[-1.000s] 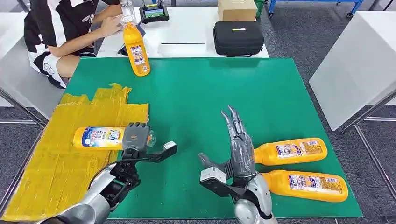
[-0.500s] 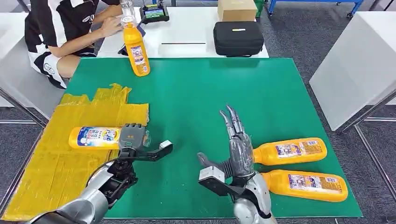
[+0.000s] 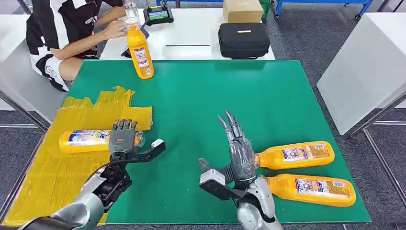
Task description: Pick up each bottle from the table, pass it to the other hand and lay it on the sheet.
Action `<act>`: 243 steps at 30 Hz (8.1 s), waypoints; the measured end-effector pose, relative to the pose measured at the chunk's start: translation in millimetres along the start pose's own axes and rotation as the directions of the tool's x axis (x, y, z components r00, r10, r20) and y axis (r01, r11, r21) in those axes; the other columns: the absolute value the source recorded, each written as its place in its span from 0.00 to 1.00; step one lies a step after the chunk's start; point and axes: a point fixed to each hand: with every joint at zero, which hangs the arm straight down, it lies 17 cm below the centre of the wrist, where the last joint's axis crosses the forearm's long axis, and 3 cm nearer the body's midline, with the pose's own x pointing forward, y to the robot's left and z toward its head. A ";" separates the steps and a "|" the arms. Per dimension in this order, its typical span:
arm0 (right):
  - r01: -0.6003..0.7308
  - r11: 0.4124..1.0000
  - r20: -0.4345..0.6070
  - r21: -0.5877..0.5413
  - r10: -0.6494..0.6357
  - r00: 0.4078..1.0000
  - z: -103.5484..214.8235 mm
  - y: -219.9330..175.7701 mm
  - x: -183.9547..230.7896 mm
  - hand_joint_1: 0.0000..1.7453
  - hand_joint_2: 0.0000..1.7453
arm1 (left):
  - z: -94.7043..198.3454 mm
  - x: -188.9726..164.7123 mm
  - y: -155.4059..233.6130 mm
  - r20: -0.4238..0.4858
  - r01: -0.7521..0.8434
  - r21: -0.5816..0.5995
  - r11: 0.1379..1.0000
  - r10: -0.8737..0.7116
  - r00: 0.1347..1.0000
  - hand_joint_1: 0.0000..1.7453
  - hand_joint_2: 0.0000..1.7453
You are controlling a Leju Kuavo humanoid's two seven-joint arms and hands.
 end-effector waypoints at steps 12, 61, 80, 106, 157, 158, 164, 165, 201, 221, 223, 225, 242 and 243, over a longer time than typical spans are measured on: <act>0.003 1.000 -0.024 0.022 -0.002 1.000 2.2 6.7 -6.0 0.00 1.00 | -1.0 15.1 8.6 0.024 -0.324 0.018 0.946 0.324 0.946 0.00 1.00; -0.568 0.640 -0.049 0.518 0.685 0.727 89.1 -131.7 -217.1 0.00 1.00 | 82.6 127.5 172.0 0.465 -0.955 -0.276 0.105 0.885 -0.037 0.00 1.00; -0.664 0.574 -0.119 0.480 0.792 0.599 75.7 -227.4 -274.1 0.00 1.00 | 84.2 133.2 163.8 0.455 -0.955 -0.274 0.115 0.890 -0.023 0.00 1.00; -0.535 0.552 -0.150 0.640 0.773 0.617 119.0 -195.9 -308.4 0.00 1.00 | 84.1 133.9 155.4 0.438 -0.955 -0.277 0.110 0.899 -0.023 0.00 1.00; -0.428 0.464 -0.165 0.776 0.803 0.572 92.5 -84.5 -362.2 1.00 1.00 | 88.1 135.7 136.6 0.397 -0.950 -0.276 0.146 0.917 0.026 0.00 1.00; -0.423 0.466 -0.167 0.777 0.801 0.575 93.0 -84.1 -362.3 1.00 1.00 | 88.1 135.8 136.3 0.397 -0.950 -0.276 0.146 0.918 0.026 0.00 1.00; -0.360 0.474 -0.198 0.804 0.784 0.588 98.7 -79.6 -364.5 1.00 1.00 | 86.5 136.4 137.1 0.398 -0.949 -0.277 0.147 0.917 0.026 0.00 1.00; -0.349 0.480 -0.207 0.805 0.778 0.593 98.9 -78.9 -364.5 1.00 1.00 | 86.0 136.8 137.6 0.400 -0.949 -0.278 0.147 0.916 0.025 0.00 1.00; 0.316 0.940 -0.225 -0.131 -0.339 0.913 -42.7 -38.7 -134.0 1.00 1.00 | 98.6 180.7 181.6 0.352 -0.873 -0.486 0.021 0.920 -0.174 0.00 1.00; 0.343 0.929 -0.159 0.143 -0.320 0.934 -49.9 69.5 -58.7 1.00 1.00 | 111.4 204.2 218.1 0.287 -0.773 -0.629 -0.079 0.901 -0.326 0.00 1.00; 0.331 0.928 -0.161 0.171 -0.305 0.939 -43.2 80.4 -55.1 1.00 1.00 | 111.1 202.0 216.5 0.280 -0.773 -0.628 -0.091 0.900 -0.333 0.00 1.00; 0.314 0.928 -0.156 0.199 -0.286 0.945 -37.9 89.3 -51.5 1.00 1.00 | 110.5 200.2 214.9 0.271 -0.772 -0.627 -0.104 0.900 -0.342 0.00 1.00; 0.137 0.938 -0.024 0.319 -0.136 0.990 -3.7 127.1 -18.4 1.00 1.00 | 95.5 195.5 199.9 0.235 -0.807 -0.576 -0.130 0.919 -0.316 0.00 1.00; 0.126 0.939 -0.016 0.320 -0.128 0.992 -3.1 127.8 -16.6 1.00 1.00 | 94.1 194.9 197.6 0.232 -0.811 -0.571 -0.131 0.921 -0.312 0.00 1.00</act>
